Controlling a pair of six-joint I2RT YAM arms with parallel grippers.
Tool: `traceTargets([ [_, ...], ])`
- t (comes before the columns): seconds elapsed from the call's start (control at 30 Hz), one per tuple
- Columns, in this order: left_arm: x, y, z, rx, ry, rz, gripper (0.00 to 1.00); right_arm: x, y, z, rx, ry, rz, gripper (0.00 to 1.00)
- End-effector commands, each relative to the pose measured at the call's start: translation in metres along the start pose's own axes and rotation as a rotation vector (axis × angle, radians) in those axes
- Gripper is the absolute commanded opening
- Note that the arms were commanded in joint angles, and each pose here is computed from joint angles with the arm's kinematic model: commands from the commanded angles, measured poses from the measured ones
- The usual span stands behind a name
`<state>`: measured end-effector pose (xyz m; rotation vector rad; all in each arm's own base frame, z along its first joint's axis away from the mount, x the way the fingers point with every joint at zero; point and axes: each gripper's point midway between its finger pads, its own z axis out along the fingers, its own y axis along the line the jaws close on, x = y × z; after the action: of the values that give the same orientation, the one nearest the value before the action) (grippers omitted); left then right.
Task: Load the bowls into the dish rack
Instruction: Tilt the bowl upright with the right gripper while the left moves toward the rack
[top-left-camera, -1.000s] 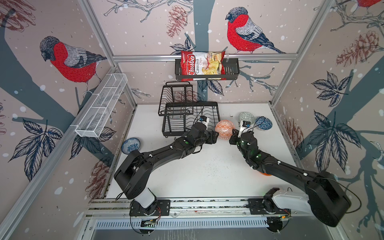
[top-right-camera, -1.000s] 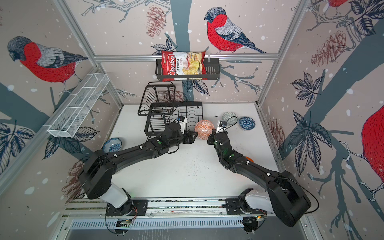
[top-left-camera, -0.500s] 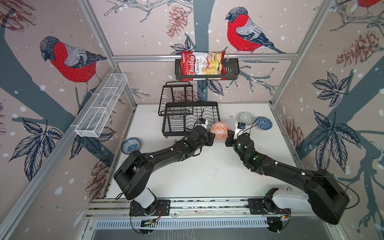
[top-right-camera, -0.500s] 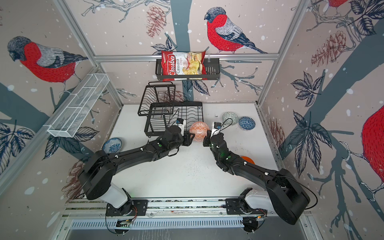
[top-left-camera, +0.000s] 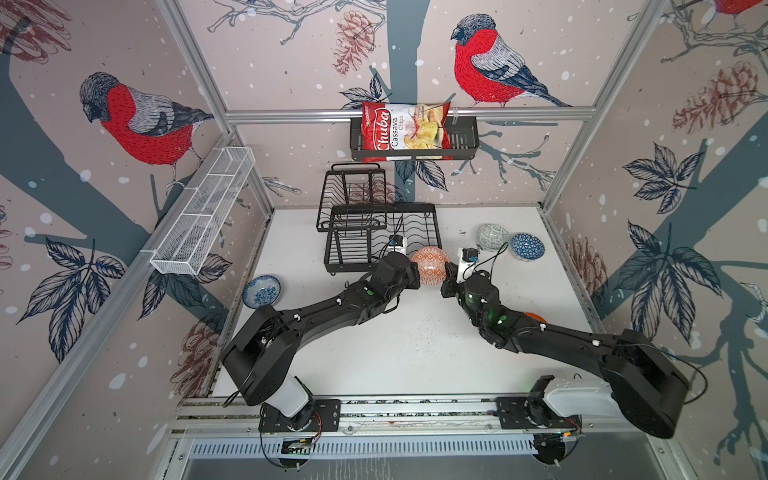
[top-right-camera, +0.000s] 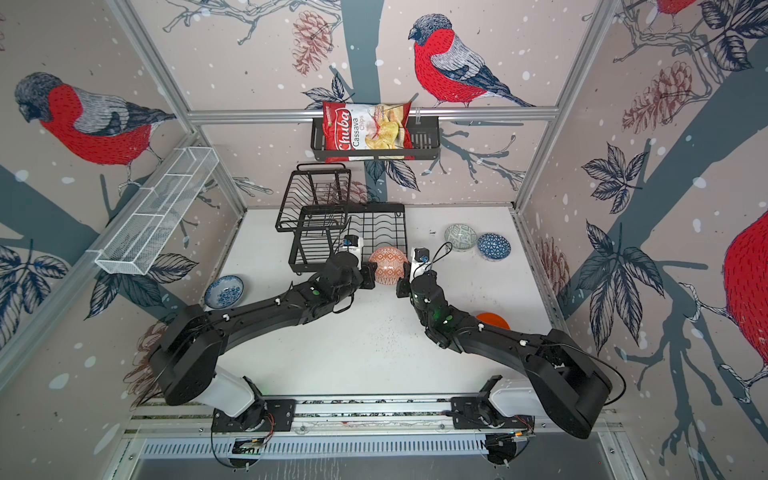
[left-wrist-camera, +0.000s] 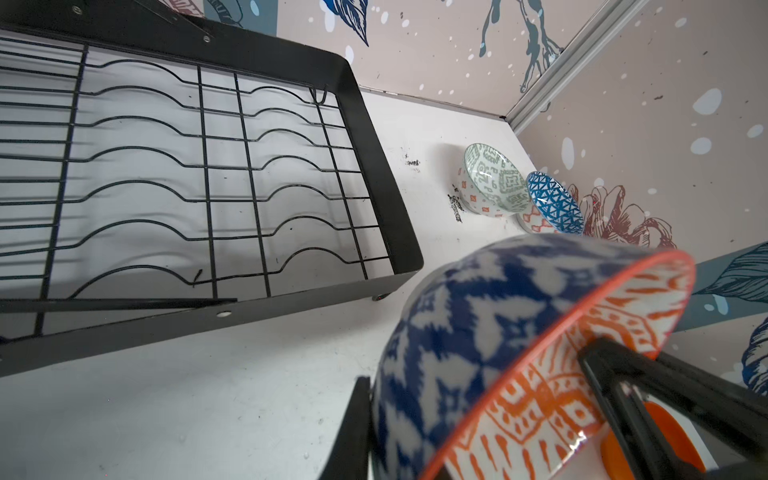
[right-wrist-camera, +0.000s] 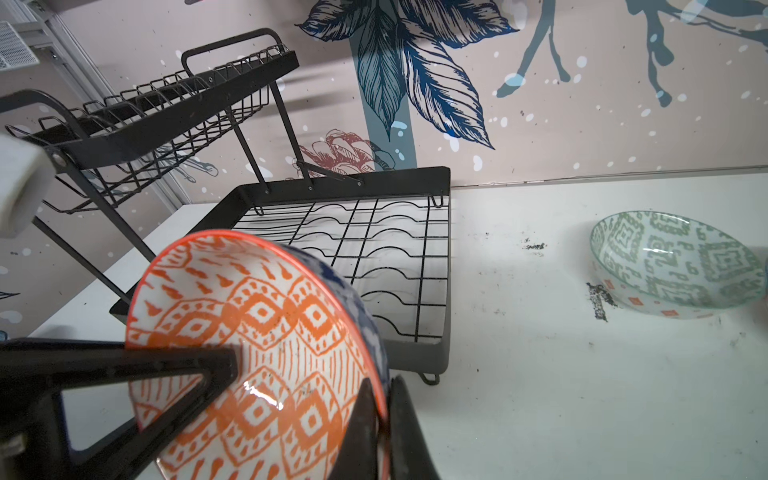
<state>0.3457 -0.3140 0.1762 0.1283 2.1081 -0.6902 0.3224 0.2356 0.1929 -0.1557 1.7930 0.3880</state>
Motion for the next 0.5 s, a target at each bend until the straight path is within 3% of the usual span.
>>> traceTargets([
  [0.0, -0.0101, -0.0214, -0.0045, 0.101, -0.025, 0.006, 0.08, -0.0124, 0.0091, -0.001, -0.041, -0.05, 0.017, 0.01],
  [0.1, -0.0102, -0.0217, -0.0049, 0.103, -0.025, 0.006, 0.0, -0.0122, 0.0107, -0.0011, -0.051, -0.051, 0.025, 0.03],
  [0.47, -0.0176, -0.0154, -0.0122, 0.075, -0.068, 0.009, 0.0, -0.0113, 0.0122, 0.0015, -0.054, -0.035, 0.041, 0.15],
])
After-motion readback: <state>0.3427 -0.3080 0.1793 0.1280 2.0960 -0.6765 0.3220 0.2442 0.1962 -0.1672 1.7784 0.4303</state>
